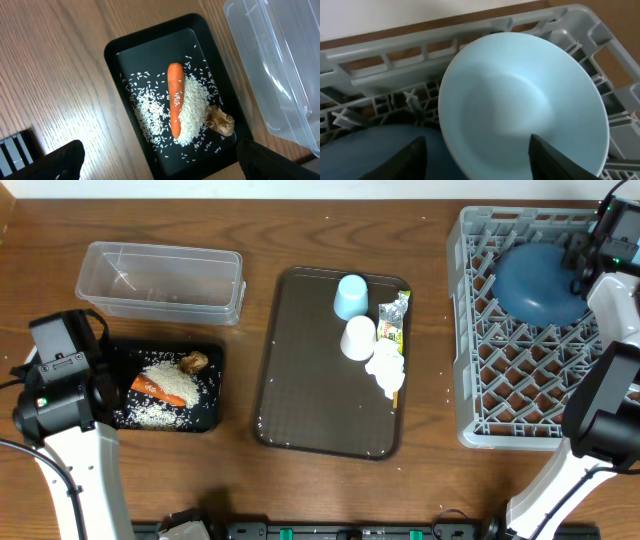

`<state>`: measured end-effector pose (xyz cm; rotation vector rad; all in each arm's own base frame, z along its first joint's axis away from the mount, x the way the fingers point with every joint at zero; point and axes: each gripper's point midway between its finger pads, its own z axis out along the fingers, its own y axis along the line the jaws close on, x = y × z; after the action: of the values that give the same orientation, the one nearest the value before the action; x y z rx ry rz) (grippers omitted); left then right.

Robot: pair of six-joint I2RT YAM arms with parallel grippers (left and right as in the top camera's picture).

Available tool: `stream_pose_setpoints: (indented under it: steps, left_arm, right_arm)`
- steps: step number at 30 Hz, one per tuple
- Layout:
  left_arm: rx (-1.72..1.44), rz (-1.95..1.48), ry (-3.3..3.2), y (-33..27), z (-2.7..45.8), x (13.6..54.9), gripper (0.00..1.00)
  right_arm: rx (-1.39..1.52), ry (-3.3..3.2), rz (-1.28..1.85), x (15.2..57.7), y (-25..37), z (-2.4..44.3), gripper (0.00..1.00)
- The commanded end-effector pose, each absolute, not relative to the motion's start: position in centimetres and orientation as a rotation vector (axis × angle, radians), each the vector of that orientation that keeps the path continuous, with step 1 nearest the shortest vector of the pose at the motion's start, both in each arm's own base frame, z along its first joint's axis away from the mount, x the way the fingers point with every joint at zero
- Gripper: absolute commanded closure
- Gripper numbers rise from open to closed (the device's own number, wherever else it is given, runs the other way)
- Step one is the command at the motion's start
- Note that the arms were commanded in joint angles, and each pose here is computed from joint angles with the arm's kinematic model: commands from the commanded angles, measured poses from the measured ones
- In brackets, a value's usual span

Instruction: Sort waste into correct bins and load items into the dishwasher rack

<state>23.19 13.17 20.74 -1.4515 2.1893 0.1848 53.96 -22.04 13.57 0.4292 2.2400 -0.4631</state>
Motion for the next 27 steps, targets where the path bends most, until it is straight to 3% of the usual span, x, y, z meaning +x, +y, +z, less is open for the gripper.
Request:
stream_pose_setpoints:
  steps: [1, 4, 21, 27]
  left_arm:
    - [-1.459, 0.175, 2.164, 13.3, 21.4, 23.4, 0.02]
    - [-1.459, 0.175, 2.164, 13.3, 21.4, 23.4, 0.02]
    - [-1.459, 0.175, 2.164, 13.3, 21.4, 23.4, 0.02]
    - [-1.459, 0.175, 2.164, 13.3, 21.4, 23.4, 0.02]
  right_arm:
    - [0.439, 2.229, -0.495, 53.7, -22.9, 14.1, 0.54]
    - [0.440, 2.242, -0.494, 53.5, -22.9, 13.8, 0.61]
    - [0.352, 2.324, -0.504, 53.4, -22.7, 11.3, 0.64]
    - [0.386, 2.310, -0.489, 53.5, -22.8, 11.5, 0.83]
